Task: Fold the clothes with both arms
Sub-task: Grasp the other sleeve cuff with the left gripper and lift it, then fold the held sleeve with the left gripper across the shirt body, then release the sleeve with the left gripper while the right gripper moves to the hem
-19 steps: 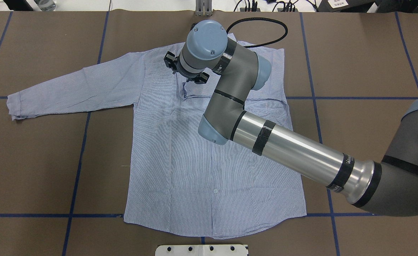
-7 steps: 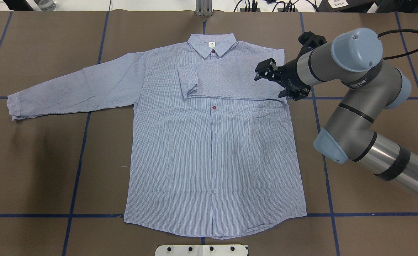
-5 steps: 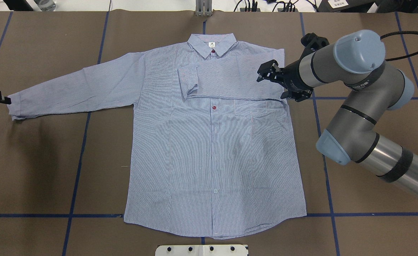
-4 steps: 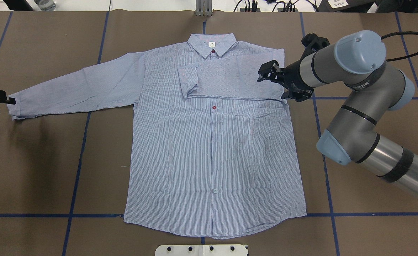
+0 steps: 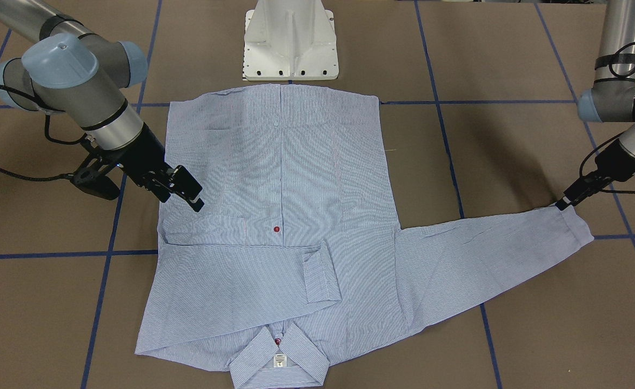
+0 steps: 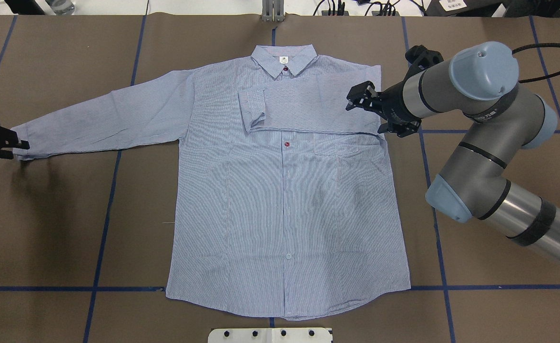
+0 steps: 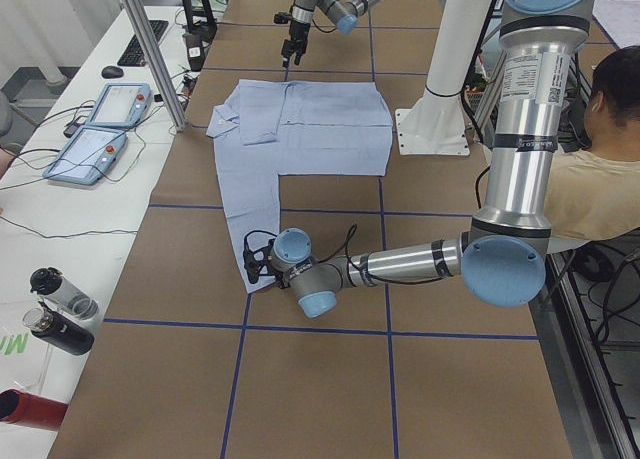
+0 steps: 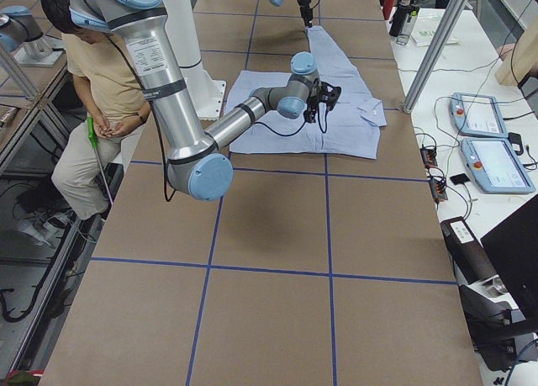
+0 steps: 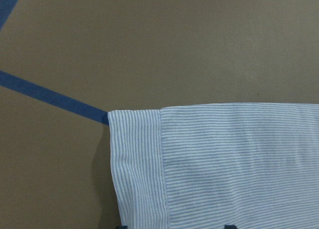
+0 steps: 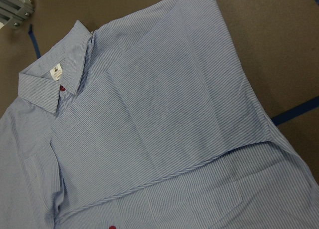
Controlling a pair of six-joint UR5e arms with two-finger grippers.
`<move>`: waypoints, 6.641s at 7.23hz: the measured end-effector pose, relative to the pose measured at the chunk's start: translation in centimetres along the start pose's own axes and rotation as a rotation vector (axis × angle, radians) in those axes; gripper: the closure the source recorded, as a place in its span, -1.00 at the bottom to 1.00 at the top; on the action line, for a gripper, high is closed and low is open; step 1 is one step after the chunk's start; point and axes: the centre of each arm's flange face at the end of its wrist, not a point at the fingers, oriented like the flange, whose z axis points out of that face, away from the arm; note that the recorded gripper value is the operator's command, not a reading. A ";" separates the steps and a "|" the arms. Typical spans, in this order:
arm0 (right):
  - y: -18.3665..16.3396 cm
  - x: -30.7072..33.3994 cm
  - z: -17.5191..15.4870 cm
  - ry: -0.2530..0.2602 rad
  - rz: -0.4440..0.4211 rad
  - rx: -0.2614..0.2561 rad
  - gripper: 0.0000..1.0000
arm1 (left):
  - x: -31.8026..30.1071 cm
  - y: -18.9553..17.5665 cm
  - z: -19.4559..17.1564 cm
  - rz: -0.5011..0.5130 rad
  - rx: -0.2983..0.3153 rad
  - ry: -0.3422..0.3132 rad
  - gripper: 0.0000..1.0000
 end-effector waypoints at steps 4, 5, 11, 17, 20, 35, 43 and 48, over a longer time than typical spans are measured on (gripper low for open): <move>0.1 0.0 0.0 -0.002 -0.001 -0.002 -1.00 | -0.6 0.2 0.4 -0.006 -0.007 -0.012 0.47; 0.1 -0.1 0.0 -0.002 -0.002 -0.003 -1.00 | -0.7 0.2 0.4 -0.006 -0.007 -0.013 0.99; 0.1 -0.2 -0.2 -0.005 -0.002 -0.005 -1.00 | 6.7 1.0 -1.7 0.087 -0.066 0.111 1.00; -9.6 5.3 -6.2 0.016 0.031 0.047 -1.00 | 35.3 3.6 -3.6 0.445 -0.003 0.429 1.00; -14.5 12.5 -8.8 0.087 -0.067 0.088 -1.00 | 52.5 12.1 2.8 0.498 0.035 0.362 1.00; -11.0 13.6 -9.4 0.080 -0.049 0.066 -1.00 | 65.4 26.1 6.7 0.320 0.074 0.393 -0.73; 24.5 19.0 -2.9 0.153 0.175 0.010 -0.91 | 34.7 21.0 -6.0 0.447 -0.093 0.121 -0.53; 26.9 22.1 -1.9 0.205 0.269 0.029 -0.78 | 34.3 21.1 -6.6 0.409 -0.099 0.119 -0.53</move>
